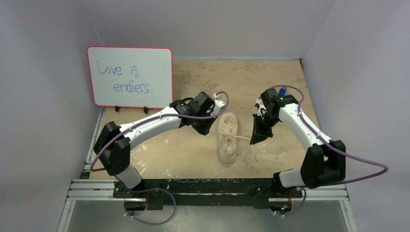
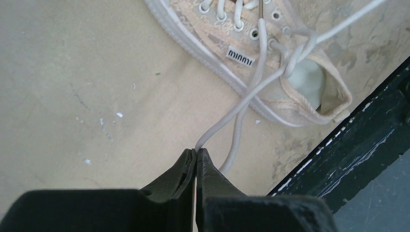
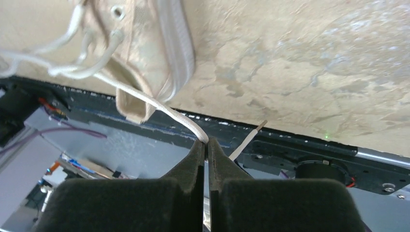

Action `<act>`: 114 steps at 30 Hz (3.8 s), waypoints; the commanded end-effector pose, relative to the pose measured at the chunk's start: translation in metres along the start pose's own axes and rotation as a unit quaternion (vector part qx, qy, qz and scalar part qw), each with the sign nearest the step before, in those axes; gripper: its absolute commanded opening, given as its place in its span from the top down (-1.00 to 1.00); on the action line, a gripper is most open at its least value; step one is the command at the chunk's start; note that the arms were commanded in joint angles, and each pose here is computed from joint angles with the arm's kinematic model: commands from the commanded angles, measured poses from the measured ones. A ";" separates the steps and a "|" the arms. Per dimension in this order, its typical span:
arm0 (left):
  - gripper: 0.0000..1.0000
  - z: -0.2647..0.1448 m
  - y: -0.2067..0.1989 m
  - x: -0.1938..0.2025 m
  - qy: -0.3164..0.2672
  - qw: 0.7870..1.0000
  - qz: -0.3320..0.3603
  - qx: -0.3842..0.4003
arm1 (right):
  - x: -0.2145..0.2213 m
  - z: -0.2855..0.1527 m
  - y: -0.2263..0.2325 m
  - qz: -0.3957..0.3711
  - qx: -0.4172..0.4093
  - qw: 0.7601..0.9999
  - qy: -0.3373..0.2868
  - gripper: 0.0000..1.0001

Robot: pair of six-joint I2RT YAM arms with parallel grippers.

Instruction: Tie the shoes

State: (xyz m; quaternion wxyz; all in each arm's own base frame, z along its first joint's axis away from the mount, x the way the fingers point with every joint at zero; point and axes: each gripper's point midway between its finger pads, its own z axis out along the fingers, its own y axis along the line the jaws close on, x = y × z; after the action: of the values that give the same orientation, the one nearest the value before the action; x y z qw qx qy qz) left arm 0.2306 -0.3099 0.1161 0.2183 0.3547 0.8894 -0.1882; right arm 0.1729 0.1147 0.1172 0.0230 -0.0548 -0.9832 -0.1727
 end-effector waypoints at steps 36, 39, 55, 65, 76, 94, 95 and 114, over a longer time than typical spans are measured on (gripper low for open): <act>1.00 0.005 0.070 0.090 0.056 0.977 -0.074 -0.193 | -0.068 0.005 -0.127 0.278 0.091 0.942 -0.166 1.00; 1.00 0.002 0.068 0.082 0.034 0.979 -0.075 -0.187 | -0.069 0.001 -0.124 0.264 0.081 0.944 -0.179 1.00; 1.00 -0.042 0.015 -0.048 -0.233 0.971 -0.002 -0.043 | -0.086 -0.026 -0.076 0.138 -0.038 0.963 -0.230 1.00; 0.52 -0.047 0.040 0.018 -0.042 0.985 0.136 -0.097 | -0.086 -0.023 -0.072 0.129 -0.053 0.964 -0.228 1.00; -0.32 -0.009 0.005 -0.012 -0.172 0.974 0.145 0.005 | -0.086 -0.026 -0.069 0.121 -0.060 0.965 -0.225 1.00; -0.03 0.085 0.018 -0.037 -0.199 0.956 0.218 -0.005 | -0.085 -0.025 -0.061 0.118 -0.083 0.965 -0.219 1.00; 0.01 0.084 0.017 -0.039 -0.207 0.954 0.215 -0.005 | -0.084 -0.025 -0.060 0.119 -0.085 0.965 -0.218 1.00; 1.00 0.005 -0.019 -0.071 -0.380 0.910 0.156 0.055 | -0.106 -0.049 -0.012 0.071 -0.211 0.949 -0.222 1.00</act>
State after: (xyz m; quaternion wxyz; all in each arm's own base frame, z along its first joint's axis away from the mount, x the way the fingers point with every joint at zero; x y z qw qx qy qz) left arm 0.2667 -0.3544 0.0953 0.4509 0.4609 0.7212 -0.2533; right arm 0.2516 0.0552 0.1162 -0.1594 -0.2006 -0.9270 -0.2739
